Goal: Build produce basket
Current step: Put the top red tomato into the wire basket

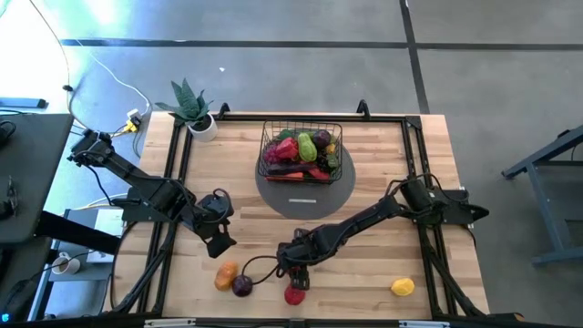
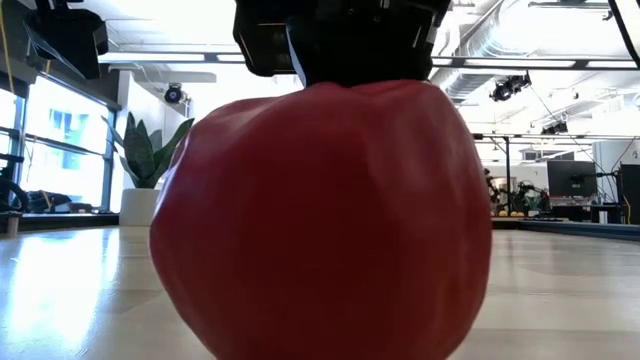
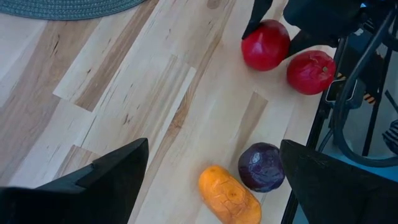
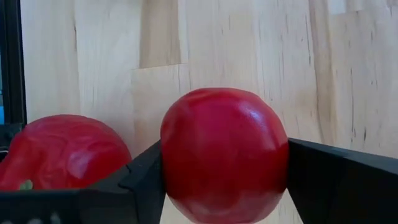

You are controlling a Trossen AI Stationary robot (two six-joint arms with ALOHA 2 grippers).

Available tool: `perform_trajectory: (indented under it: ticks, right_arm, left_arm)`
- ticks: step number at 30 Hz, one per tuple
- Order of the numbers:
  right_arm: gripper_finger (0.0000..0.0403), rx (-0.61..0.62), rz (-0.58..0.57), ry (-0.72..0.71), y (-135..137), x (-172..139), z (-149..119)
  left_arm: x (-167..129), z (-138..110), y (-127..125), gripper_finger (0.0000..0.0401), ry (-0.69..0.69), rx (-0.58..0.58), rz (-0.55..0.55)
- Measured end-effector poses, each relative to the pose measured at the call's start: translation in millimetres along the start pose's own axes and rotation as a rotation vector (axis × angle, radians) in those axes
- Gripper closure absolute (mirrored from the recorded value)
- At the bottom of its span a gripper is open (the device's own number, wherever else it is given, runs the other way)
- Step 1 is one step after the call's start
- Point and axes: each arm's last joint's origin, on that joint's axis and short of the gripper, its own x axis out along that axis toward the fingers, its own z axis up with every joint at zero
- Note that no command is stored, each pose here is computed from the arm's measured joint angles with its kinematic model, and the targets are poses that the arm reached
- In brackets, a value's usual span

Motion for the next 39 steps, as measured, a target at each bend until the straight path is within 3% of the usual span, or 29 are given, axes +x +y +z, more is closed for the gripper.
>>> perform_trajectory:
  ticks: [12, 22, 32, 39]
  right_arm:
    - [0.0169, 0.05, -0.033, -0.011, -2, -8, 0]
    - [0.0169, 0.131, -0.114, -0.143, -16, -38, 16]
    - [0.0169, 0.221, -0.18, -0.303, -61, -92, 43]
    - [0.0169, 0.246, -0.258, -0.412, -109, -134, 59]
  left_arm:
    - [0, 0, 0, 0.0048, 0.0, 0.0, 0.0]
    - [0, 0, 0, 0.0048, 0.0, 0.007, -0.001]
    - [0, 1, 0, 0.0048, -0.022, 0.026, 0.013]
    - [0, 2, 1, 0.0048, -0.08, 0.026, 0.05]
